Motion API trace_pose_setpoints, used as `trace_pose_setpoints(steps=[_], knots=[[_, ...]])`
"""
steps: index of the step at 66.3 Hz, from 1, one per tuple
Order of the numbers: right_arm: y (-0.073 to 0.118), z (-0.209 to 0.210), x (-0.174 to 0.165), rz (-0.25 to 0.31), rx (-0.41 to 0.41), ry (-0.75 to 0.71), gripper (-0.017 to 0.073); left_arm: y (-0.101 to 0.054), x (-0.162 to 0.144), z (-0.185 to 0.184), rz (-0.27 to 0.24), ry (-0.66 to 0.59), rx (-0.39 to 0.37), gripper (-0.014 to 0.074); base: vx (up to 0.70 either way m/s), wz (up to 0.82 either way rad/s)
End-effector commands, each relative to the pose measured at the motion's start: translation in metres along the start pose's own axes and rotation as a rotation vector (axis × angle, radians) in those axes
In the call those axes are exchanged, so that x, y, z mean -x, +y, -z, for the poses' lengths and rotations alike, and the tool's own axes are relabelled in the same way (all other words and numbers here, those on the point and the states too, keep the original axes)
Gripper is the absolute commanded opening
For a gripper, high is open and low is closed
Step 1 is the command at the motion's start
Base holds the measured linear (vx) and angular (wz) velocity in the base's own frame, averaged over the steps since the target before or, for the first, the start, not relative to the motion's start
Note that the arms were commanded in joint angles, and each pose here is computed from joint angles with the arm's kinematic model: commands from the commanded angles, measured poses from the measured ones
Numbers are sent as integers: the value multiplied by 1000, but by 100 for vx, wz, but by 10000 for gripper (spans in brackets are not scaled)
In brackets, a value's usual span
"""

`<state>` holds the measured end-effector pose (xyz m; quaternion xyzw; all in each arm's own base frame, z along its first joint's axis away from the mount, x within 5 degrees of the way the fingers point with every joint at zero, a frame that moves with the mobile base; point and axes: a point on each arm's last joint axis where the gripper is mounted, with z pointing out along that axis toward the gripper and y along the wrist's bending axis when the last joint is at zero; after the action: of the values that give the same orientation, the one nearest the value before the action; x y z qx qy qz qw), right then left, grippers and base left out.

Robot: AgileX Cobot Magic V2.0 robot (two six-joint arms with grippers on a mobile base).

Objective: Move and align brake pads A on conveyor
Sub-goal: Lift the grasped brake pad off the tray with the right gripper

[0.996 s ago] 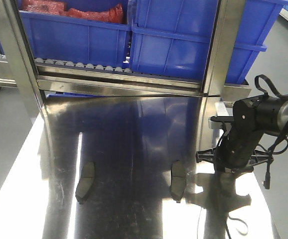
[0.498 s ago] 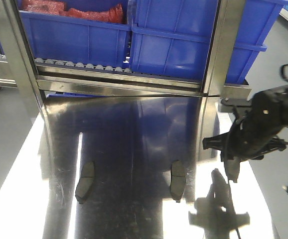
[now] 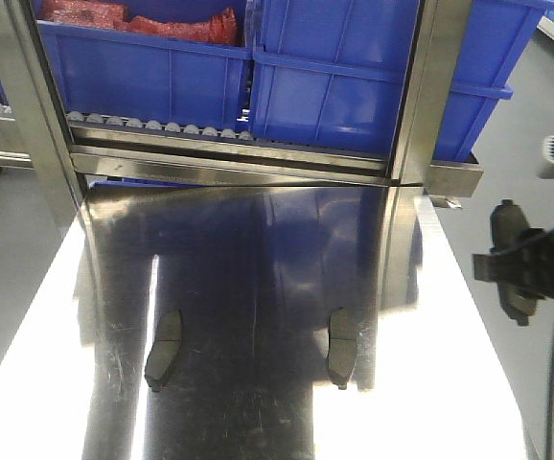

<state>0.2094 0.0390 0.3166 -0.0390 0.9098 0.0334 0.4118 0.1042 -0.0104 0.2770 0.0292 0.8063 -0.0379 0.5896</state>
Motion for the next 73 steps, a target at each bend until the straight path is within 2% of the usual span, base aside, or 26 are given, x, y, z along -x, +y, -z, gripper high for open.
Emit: trace_pose_setpoints(steps=[1,19,28,39,73], knots=[[-1,31,6,23,25,-214,-4,-1,18,3,10,-117,-8,-6,0,0],[-8,90,-41,31,54,-507,-4,-1,18,3,10,-117,-8,-6,0,0],[-11,102,-59,27,56,-556,-4,-1,18,3,10,-117,-8,-6,0,0],[-13,109,-77,48,57,-631,-4,-1,18,3,10,-117,-8,-6,0,0],[-14,114,-84,35,62,-647,-4,-1,18,3,10,-117,-8,-6,0,0]])
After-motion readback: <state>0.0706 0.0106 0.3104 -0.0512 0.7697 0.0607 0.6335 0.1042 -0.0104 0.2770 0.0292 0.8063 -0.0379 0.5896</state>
